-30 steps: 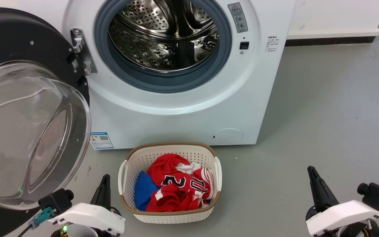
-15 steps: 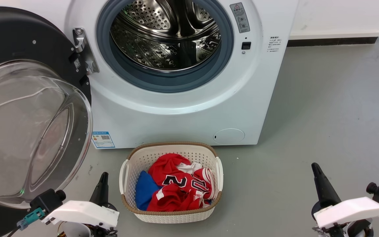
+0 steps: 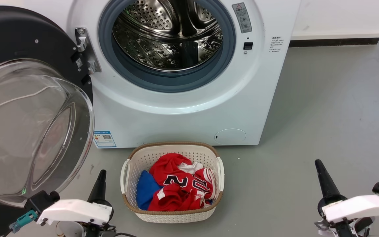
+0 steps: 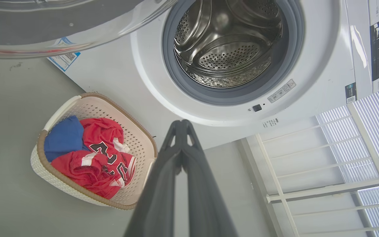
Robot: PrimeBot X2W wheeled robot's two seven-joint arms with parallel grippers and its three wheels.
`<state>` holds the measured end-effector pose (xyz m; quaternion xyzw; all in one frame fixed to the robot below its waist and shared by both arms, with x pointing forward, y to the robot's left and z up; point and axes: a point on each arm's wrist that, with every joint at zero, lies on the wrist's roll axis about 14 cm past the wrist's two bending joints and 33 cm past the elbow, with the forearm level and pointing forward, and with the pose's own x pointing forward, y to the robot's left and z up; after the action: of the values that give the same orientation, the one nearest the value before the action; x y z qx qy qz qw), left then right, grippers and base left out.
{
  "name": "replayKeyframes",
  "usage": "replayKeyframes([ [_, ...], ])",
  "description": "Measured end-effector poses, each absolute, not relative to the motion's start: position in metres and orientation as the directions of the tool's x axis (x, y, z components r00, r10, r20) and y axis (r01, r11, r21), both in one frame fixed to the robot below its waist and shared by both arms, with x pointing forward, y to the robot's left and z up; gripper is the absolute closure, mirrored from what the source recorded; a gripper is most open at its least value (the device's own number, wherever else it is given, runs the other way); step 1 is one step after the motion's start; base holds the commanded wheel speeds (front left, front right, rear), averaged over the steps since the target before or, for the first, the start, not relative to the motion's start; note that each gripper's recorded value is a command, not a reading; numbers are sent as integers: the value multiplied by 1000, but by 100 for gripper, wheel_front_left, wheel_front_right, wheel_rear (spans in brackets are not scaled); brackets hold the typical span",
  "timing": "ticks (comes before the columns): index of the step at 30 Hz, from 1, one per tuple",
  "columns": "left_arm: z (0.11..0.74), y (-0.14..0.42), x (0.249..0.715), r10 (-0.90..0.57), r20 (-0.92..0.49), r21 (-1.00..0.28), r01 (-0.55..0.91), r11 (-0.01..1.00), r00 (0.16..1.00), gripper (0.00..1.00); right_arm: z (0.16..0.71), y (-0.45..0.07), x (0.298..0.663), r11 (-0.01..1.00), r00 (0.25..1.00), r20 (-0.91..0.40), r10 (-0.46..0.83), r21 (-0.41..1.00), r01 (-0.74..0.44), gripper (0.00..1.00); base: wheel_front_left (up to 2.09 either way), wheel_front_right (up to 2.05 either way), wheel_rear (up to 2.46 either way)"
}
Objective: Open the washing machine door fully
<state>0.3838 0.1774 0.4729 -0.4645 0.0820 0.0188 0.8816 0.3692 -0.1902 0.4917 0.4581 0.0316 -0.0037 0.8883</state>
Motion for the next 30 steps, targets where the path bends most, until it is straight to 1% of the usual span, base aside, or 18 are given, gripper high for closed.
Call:
replayKeyframes([
  [13, 479, 180, 386, -44, -139, -890, -106, 443, 989, 100, 494, -193, 373, 459, 999, -52, 15, 888, 39, 100, 0, 0, 0],
  [30, 486, 185, 387, -37, -109, -952, -94, 290, 993, 100, 495, -196, 376, 305, 999, -48, 9, 951, 43, 100, 0, 0, 0],
])
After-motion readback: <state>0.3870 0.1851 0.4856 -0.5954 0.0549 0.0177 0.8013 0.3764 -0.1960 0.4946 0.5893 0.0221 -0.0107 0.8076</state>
